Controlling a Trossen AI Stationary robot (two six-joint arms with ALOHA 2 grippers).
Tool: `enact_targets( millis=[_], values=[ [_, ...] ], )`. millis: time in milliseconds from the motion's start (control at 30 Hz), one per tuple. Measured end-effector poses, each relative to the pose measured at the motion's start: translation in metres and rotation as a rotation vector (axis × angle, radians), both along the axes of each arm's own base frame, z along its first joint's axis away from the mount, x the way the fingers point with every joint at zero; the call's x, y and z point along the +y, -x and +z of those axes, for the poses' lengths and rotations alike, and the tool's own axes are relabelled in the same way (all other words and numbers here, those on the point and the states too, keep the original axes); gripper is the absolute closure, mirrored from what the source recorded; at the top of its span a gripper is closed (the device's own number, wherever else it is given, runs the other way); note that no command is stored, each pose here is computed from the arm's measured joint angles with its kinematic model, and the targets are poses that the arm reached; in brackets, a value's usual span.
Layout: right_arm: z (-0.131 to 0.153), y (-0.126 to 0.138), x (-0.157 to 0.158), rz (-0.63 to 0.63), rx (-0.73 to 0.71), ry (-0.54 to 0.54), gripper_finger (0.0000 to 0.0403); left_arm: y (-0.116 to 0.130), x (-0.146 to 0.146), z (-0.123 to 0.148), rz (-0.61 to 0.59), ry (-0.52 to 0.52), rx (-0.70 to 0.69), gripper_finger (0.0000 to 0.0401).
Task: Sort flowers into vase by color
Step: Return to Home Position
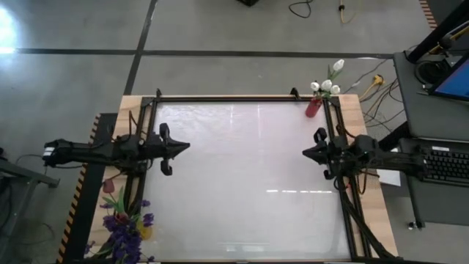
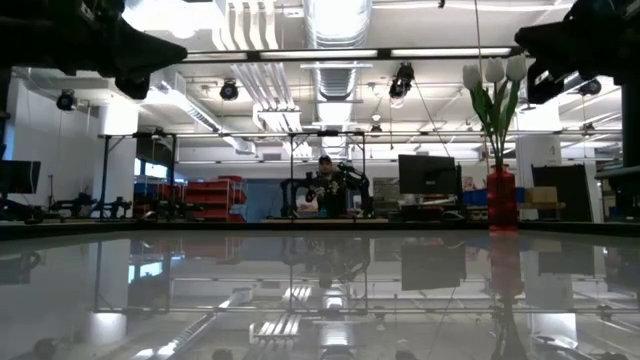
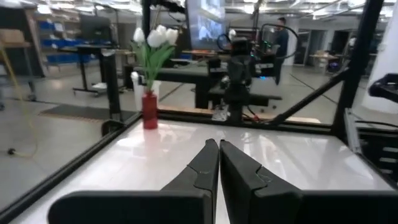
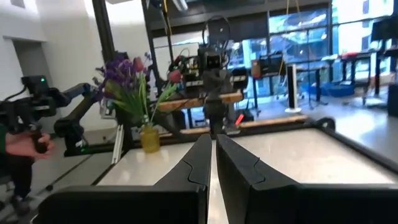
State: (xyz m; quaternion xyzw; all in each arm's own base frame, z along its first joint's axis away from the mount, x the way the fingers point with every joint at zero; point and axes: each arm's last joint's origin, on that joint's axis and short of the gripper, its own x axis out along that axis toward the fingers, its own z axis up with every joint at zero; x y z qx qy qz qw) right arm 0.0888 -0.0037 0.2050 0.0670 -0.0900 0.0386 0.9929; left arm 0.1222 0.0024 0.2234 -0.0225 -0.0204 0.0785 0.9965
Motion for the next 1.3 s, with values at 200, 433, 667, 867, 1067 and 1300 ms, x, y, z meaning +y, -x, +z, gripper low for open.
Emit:
enact_targets(
  millis=[200, 433, 667, 867, 1067, 1300],
  values=[
    [-0.012, -0.004, 0.000, 0.011, 0.012, -0.002, 0.0385, 0.011, 0.003, -0.024, 0.083, 0.006, -0.043, 0.0401],
    [-0.020, -0.006, 0.001, 0.017, -0.010, 0.038, 0.0385, 0.025, 0.003, -0.042, 0.085, 0.011, -0.107, 0.0401],
    [-0.027, -0.008, 0.001, 0.024, 0.068, 0.037, 0.0385, 0.026, 0.004, -0.051, 0.127, -0.010, -0.022, 0.0401],
    [-0.034, -0.008, 0.002, 0.026, 0.133, 0.029, 0.0385, 0.027, 0.006, -0.050, 0.182, -0.073, -0.014, 0.0401],
    [-0.036, -0.010, 0.001, 0.016, 0.165, 0.033, 0.0385, 0.025, 0.004, -0.051, 0.142, 0.003, -0.010, 0.0401],
    [-0.038, -0.011, 0.001, 0.017, 0.189, 0.030, 0.0385, 0.025, 0.004, -0.050, 0.142, 0.007, -0.003, 0.0401]
  ],
)
